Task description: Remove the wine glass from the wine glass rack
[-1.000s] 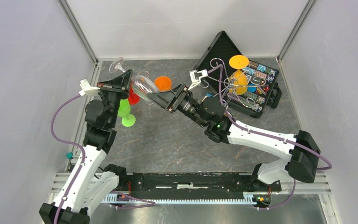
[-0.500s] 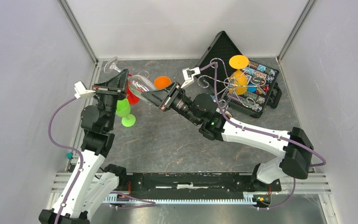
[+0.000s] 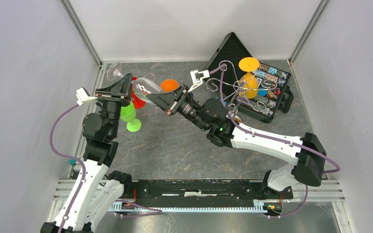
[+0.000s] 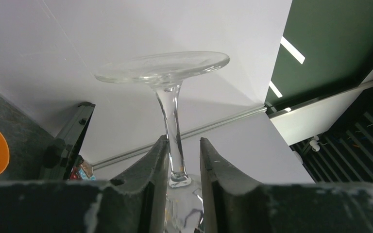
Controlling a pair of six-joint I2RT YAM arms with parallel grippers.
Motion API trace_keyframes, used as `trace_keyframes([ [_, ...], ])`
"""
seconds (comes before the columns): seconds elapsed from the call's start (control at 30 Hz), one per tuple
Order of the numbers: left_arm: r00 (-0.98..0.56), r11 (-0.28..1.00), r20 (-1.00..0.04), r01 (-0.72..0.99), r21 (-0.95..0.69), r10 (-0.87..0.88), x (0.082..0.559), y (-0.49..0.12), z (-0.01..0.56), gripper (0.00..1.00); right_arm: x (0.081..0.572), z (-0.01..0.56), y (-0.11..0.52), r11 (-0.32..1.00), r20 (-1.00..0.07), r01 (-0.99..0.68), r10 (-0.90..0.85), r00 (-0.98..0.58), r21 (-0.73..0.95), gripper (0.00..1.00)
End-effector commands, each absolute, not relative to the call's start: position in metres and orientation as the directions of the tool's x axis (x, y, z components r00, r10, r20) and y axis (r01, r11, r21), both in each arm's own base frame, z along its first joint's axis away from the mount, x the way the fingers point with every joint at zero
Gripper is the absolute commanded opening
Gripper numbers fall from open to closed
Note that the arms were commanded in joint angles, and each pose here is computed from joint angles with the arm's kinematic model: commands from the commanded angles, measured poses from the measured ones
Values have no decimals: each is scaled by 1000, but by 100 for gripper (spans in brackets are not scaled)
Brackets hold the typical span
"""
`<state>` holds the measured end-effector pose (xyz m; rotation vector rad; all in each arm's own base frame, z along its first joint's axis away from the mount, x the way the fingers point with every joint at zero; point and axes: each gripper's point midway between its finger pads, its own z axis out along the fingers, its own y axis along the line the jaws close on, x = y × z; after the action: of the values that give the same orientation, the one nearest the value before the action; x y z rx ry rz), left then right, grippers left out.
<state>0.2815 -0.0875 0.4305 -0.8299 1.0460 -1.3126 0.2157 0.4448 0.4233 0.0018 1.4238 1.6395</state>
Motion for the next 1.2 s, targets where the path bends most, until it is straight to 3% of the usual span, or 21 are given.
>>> trace_keyframes([
  [0.0, -48, 119, -151, 405, -906, -987, 266, -88, 447, 39, 222, 464, 432, 104, -545, -691, 702, -459, 716, 0],
  [0.4, -83, 183, -224, 346, -920, -971, 268, -96, 433, 88, 223, 479, 420, 152, -576, -751, 742, -343, 642, 0],
  [0.5, -90, 224, -263, 309, -924, -961, 267, -97, 422, 97, 226, 479, 415, 204, -605, -755, 738, -299, 623, 0],
  [0.67, -50, 367, -389, 239, -899, -920, 259, -87, 406, 100, 235, 461, 405, 380, -731, -747, 651, -202, 545, 0],
  [0.87, 62, 586, -589, 222, -779, -806, 234, -64, 419, 100, 234, 427, 393, 556, -905, -758, 412, -106, 342, 0],
  [0.97, 122, 675, -665, 194, -712, -737, 222, -50, 428, 100, 224, 414, 382, 575, -952, -785, 300, -58, 229, 0],
  [1.17, 203, 763, -736, 145, -629, -646, 208, -31, 443, 100, 196, 395, 370, 495, -1000, -869, 25, 14, 0, 0],
])
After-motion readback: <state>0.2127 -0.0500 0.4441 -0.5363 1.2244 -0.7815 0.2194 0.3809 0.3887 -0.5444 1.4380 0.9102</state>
